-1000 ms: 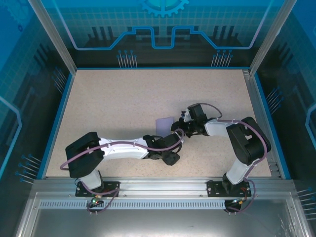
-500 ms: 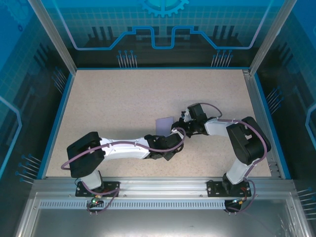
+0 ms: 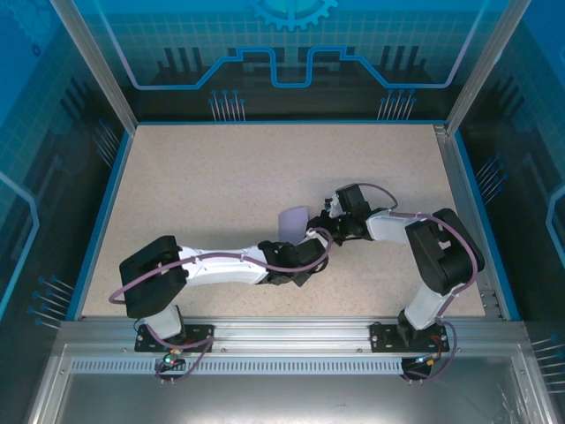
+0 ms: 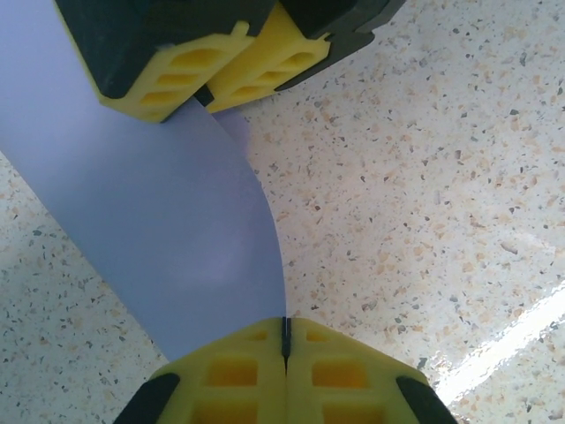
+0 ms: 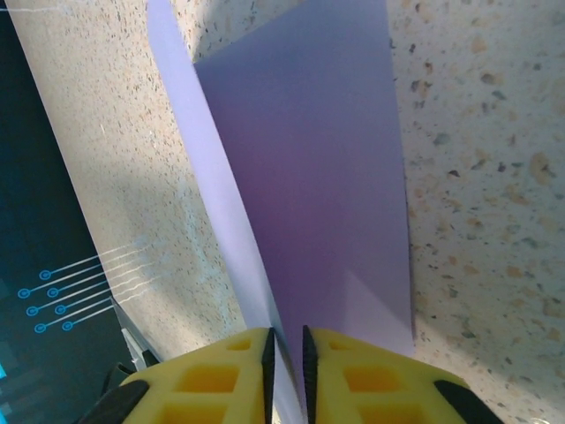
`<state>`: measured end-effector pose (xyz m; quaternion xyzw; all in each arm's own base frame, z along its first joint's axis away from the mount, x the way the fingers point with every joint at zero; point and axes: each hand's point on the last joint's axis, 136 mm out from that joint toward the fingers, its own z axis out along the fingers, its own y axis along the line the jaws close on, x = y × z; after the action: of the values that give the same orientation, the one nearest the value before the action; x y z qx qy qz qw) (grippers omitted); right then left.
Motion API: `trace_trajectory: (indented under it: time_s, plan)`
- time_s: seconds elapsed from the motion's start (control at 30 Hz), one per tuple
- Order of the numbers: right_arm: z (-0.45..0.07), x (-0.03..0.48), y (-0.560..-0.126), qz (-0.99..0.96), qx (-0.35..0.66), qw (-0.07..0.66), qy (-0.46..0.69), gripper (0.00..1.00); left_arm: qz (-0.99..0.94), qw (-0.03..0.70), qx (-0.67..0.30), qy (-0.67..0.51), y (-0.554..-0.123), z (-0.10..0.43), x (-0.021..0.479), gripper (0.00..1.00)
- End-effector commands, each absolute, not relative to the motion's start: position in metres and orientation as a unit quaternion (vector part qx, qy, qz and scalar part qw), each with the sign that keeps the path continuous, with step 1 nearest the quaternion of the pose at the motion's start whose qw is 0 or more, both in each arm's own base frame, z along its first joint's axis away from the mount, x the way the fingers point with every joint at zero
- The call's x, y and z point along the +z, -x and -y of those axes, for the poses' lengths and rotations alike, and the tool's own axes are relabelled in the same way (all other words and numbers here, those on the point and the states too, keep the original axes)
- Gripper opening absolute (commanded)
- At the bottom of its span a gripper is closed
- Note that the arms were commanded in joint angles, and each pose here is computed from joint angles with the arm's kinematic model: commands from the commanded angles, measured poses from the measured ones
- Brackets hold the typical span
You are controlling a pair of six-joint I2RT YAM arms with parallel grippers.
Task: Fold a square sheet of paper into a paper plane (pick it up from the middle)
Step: Third fold the triangle at the center of the table.
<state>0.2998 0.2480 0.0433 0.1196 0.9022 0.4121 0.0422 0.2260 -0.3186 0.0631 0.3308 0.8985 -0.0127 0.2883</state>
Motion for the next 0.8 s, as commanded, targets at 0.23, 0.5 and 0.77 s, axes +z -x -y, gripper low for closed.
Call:
trace_trajectory:
  time_s: [0.23,0.5,0.77]
  plan:
    - [-0.215,0.06,-0.303,-0.923,0.359,0.076,-0.114,0.33,-0.916,0.219,-0.224,-0.252,-0.227,0.319,0.089,0.0]
    - [-0.219,0.084,-0.305,-0.917,0.376,0.107,-0.085,0.31,-0.911,0.149,-0.312,-0.225,-0.232,0.316,0.085,0.0]
    - [-0.242,0.077,-0.302,-0.92,0.378,0.073,-0.07,0.45,-0.911,0.141,-0.32,-0.217,-0.234,0.309,0.084,0.0]
